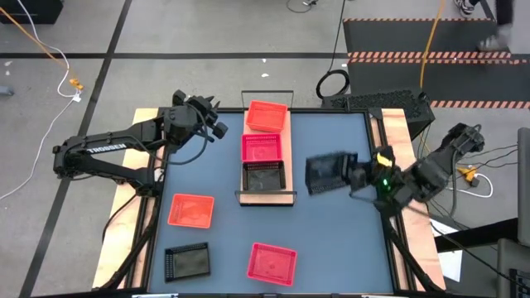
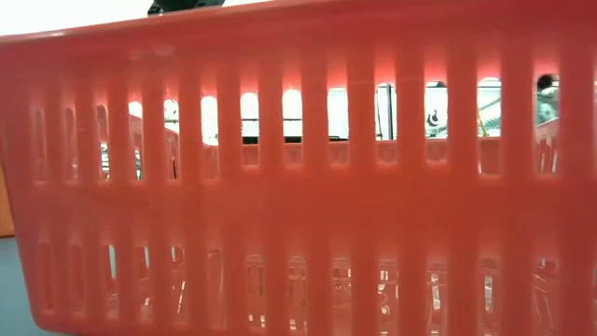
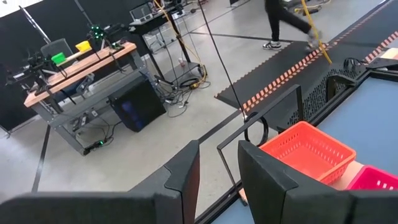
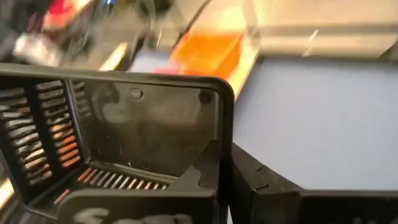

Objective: Stack baskets on shelf by color
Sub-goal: Stack the right black bin on the black bin on the shelf

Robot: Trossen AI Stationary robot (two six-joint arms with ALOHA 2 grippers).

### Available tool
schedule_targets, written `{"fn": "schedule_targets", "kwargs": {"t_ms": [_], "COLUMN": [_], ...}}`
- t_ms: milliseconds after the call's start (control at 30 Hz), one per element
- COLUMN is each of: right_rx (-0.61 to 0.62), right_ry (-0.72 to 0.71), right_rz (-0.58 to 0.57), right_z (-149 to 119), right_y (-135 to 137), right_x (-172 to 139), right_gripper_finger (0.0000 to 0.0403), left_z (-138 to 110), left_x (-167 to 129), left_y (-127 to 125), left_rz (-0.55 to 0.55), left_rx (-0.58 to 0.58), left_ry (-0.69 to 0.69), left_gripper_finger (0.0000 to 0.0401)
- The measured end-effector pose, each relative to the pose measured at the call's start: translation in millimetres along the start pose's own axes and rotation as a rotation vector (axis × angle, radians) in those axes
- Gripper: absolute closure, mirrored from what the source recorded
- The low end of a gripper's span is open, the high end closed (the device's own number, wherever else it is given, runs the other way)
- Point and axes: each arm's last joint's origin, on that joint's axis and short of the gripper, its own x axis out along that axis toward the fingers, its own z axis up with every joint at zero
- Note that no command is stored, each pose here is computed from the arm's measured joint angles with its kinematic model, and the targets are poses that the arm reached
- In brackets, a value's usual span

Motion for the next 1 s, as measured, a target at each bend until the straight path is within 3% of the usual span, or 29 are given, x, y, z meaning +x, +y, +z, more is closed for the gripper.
{"fn": "schedule_targets", "kwargs": {"t_ms": [167, 233, 333, 433, 500, 667, 867, 1000], "right_rx": [0.065, 0.076, 0.06, 0.043, 0.049, 0.02, 0.062, 0.06], "right_ry": [-0.257, -0.283, -0.221, -0.115, -0.058, 0.141, 0.246, 0.283], "right_rz": [-0.15, -0.196, -0.137, 0.096, 0.175, 0.056, 0.162, 0.141], "right_z": [35, 46, 60, 66, 63, 41, 25, 16], "right_y": [-11, -9, 6, 27, 37, 39, 58, 60], "right_x": [20, 31, 58, 90, 114, 166, 203, 215], "right_gripper_finger": [0.04, 0.04, 0.04, 0.04, 0.0401, 0.0401, 0.0402, 0.0402], "left_z": [1, 2, 3, 4, 4, 0, -1, -2], "left_x": [0, 0, 0, 0, 0, 0, 0, 0], "left_y": [0, 0, 0, 0, 0, 0, 0, 0], "left_rz": [0.001, 0.001, 0.002, 0.002, 0.002, 0.0, -0.001, -0.001], "left_rx": [-0.03, -0.038, -0.045, -0.046, -0.043, 0.003, 0.02, 0.026], "left_ry": [-0.01, -0.016, -0.023, -0.032, -0.03, -0.002, 0.008, 0.012], "left_gripper_finger": [0.0288, 0.0288, 0.0288, 0.0288, 0.0288, 0.0288, 0.0288, 0.0288]}}
